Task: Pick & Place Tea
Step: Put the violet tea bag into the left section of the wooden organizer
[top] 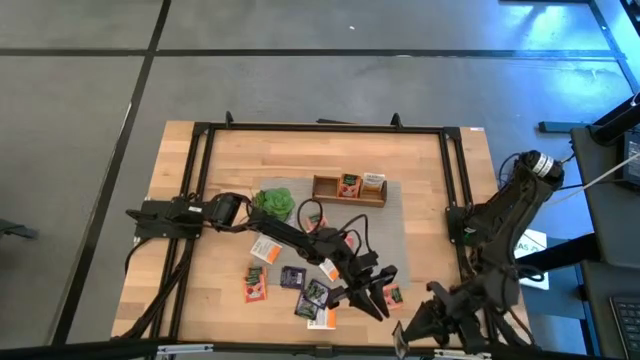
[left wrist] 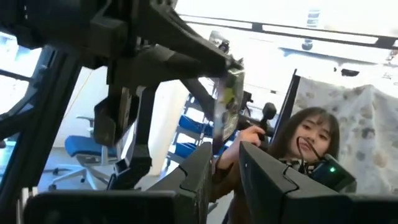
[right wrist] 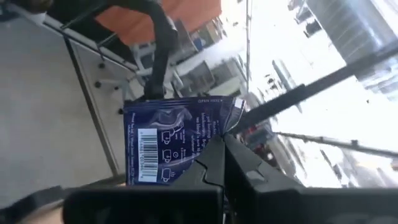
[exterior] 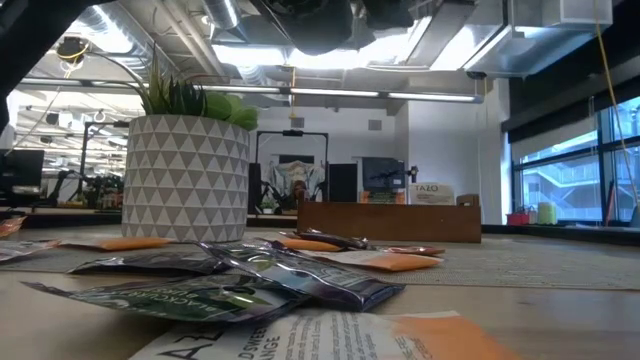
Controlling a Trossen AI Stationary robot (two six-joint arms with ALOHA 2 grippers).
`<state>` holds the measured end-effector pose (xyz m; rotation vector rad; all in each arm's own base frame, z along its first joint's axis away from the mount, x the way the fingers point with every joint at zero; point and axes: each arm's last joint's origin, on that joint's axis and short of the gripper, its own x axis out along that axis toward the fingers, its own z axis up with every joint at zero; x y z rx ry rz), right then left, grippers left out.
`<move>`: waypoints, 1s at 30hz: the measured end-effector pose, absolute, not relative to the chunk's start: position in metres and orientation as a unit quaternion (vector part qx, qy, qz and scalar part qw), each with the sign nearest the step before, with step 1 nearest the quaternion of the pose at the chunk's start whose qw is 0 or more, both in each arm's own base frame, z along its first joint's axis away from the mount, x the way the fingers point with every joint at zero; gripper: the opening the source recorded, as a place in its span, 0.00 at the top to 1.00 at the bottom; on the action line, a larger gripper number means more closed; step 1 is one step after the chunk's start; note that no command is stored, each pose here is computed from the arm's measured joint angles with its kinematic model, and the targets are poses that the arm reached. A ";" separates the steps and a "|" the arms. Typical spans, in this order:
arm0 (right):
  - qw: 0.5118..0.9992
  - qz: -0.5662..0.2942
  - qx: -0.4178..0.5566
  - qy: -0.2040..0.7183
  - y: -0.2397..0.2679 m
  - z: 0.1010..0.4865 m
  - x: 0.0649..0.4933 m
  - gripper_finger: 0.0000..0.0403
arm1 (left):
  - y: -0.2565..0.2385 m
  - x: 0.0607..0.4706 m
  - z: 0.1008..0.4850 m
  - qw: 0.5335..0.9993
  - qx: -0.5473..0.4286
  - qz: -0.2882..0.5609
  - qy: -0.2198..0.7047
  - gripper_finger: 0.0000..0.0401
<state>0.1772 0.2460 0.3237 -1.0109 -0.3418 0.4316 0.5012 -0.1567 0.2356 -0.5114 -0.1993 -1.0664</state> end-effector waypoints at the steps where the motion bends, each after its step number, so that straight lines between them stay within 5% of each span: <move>1: 0.838 0.200 -0.482 -0.159 0.243 0.323 0.181 0.99 | -0.157 0.501 0.236 0.826 -0.242 -0.501 -0.095 0.81; 21: 0.841 0.218 -0.473 -0.146 0.227 0.320 0.203 0.99 | -0.176 0.491 0.239 0.801 -0.225 -0.544 -0.105 0.82; 30: 0.841 0.217 -0.474 -0.144 0.227 0.319 0.204 0.99 | -0.171 0.493 0.239 0.803 -0.222 -0.543 -0.106 0.89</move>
